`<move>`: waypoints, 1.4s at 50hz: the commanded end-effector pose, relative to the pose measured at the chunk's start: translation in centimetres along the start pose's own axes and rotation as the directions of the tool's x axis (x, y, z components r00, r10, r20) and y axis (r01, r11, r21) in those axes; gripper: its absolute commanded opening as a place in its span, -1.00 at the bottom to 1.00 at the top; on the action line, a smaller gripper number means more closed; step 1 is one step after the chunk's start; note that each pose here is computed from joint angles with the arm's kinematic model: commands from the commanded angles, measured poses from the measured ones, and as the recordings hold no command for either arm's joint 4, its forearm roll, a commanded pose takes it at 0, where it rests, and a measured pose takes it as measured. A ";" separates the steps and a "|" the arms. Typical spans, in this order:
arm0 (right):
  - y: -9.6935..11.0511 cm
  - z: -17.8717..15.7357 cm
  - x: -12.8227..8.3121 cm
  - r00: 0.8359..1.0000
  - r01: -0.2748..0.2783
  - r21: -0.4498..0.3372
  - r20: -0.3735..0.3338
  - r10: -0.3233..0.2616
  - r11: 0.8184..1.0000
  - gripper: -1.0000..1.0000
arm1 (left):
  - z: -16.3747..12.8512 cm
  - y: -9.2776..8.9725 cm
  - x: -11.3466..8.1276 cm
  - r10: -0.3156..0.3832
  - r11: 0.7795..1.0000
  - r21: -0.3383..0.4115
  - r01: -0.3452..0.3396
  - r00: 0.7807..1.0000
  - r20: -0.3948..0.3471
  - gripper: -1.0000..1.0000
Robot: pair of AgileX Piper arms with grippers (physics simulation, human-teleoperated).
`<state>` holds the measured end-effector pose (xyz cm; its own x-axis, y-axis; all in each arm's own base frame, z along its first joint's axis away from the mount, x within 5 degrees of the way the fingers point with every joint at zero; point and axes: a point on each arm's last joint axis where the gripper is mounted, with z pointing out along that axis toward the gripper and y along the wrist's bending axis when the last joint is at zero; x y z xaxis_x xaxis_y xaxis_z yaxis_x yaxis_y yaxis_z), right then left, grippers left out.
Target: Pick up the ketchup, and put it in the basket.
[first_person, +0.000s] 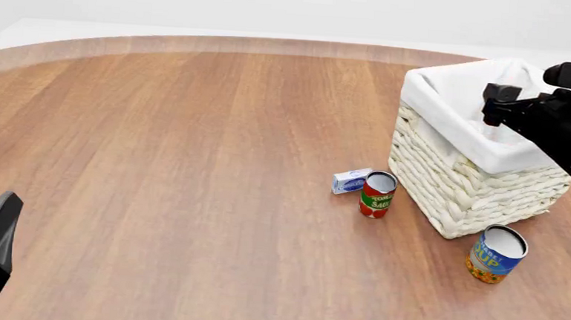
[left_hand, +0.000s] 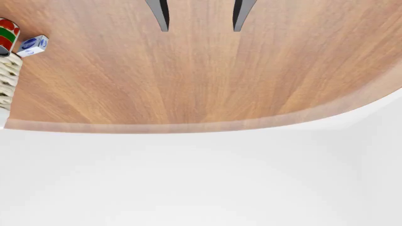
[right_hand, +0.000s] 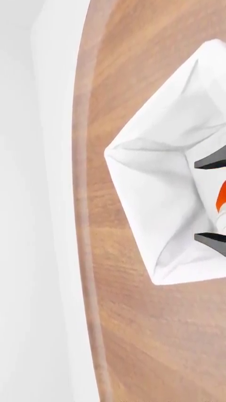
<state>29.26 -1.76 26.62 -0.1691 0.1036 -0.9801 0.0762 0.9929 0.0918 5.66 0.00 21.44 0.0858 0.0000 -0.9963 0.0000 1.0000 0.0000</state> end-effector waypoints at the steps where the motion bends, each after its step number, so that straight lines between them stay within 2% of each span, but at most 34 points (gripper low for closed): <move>1: 0.2 0.0 -0.1 1.000 0.000 -0.007 0.003 0.000 1.000 1.00 | 0.0 0.0 0.0 0.000 1.000 0.000 0.000 1.000 0.000 1.00; 16: 1.0 -0.3 -0.6 1.000 -0.006 -0.034 0.030 0.007 0.999 1.00 | 0.0 0.0 0.0 0.000 1.000 0.000 0.000 1.000 0.000 1.00; 22: 2.5 -0.4 -1.0 0.997 -0.050 -0.089 0.050 0.055 0.995 1.00 | 0.0 0.0 0.0 0.000 1.000 0.000 0.000 1.000 0.000 1.00; 40: 4.1 -1.5 -0.7 0.994 -0.039 -0.157 0.095 0.054 0.987 1.00 | 0.0 0.0 0.0 0.000 1.000 0.000 0.000 1.000 0.000 1.00; 48: 5.7 -1.7 -0.6 0.992 -0.039 -0.215 0.105 0.063 0.976 1.00 | 0.0 0.0 0.0 0.000 1.000 0.000 0.000 1.000 0.000 1.00; 58: 8.2 -2.5 -0.5 0.989 -0.026 -0.309 0.129 0.069 0.951 1.00 | 0.0 0.0 0.0 0.000 1.000 0.000 0.000 1.000 0.000 1.00; 62: 9.5 -3.0 -0.5 0.987 -0.026 -0.360 0.140 0.081 0.933 1.00 | 0.0 0.0 0.0 0.000 1.000 0.000 0.000 1.000 0.000 1.00; 65: 10.9 -3.8 -0.5 0.984 -0.016 -0.412 0.154 0.087 0.911 1.00 | 0.0 0.0 0.0 0.000 1.000 0.000 0.000 1.000 0.000 1.00; 66: 10.9 -3.8 -0.5 0.984 -0.016 -0.412 0.154 0.087 0.911 1.00 | 0.0 0.0 0.0 0.000 1.000 0.000 0.000 1.000 0.000 1.00; 68: 12.0 -4.3 -0.4 0.983 -0.008 -0.451 0.160 0.090 0.893 1.00 | 0.0 0.0 0.0 0.000 1.000 0.000 0.000 1.000 0.000 1.00; 70: 12.5 -4.5 -0.4 0.983 -0.005 -0.468 0.161 0.091 0.884 1.00 | 0.0 0.0 0.0 0.000 1.000 0.000 0.000 1.000 0.000 1.00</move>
<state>27.04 7.92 28.56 -0.0227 0.1696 -0.9852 -0.2813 0.9446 0.1691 5.66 0.00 21.44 0.0858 0.0000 -0.9963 0.0000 1.0000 0.0000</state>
